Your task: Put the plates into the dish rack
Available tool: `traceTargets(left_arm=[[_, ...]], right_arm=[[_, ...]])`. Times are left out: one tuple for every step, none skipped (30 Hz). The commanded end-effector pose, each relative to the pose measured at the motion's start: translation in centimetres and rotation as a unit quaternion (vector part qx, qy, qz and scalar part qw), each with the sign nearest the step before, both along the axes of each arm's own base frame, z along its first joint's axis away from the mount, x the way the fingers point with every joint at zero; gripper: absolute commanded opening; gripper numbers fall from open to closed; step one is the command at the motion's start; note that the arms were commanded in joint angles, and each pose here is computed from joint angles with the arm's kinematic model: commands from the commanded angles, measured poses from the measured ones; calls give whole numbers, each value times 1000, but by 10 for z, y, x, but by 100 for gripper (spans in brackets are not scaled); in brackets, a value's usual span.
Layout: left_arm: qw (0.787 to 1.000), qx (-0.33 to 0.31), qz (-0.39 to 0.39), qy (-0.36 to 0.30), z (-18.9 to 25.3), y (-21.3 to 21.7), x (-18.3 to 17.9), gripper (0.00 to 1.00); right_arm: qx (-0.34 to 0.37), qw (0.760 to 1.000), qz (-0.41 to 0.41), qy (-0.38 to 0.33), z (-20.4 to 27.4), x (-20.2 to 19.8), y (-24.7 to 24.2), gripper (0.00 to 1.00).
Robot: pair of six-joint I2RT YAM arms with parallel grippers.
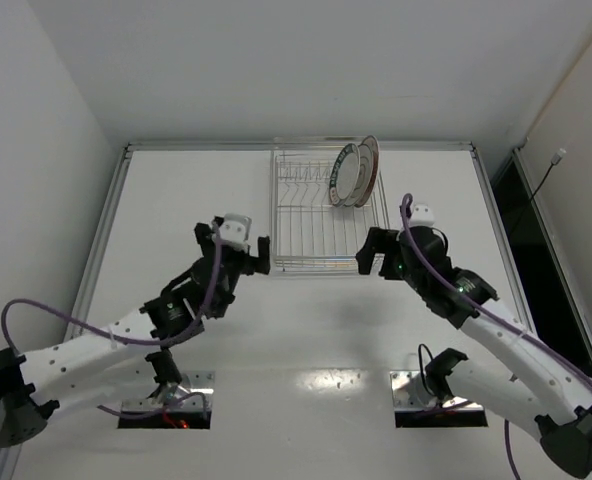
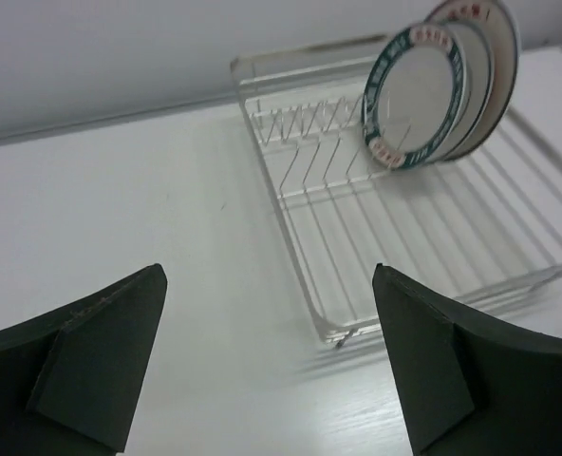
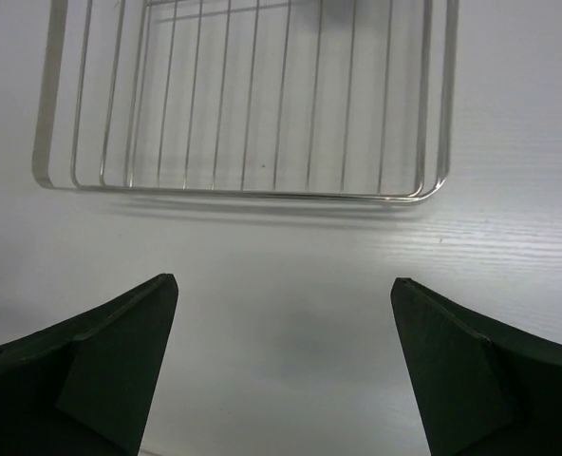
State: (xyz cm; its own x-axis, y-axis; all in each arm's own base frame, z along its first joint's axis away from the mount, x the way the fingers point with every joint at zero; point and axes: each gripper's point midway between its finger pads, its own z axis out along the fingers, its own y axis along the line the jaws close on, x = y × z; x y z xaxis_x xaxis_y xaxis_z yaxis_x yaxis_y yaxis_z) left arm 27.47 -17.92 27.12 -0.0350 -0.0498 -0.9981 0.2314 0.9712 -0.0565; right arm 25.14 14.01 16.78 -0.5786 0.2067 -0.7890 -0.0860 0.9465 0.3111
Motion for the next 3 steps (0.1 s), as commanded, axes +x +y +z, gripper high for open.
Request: traceTargets(left_arm=[[996,60,69,-18,1,19,-9,89],[994,69,81,-16,-3,24,-9,92],[992,95,86,-7,-13,21,-7,92]], right_arm=[[-51,998,-31,-18,21,10,-20,93],[-61,997,-37,-12,24,10,-23,93],[-64,997,-47,-19,29,12,-26,94]])
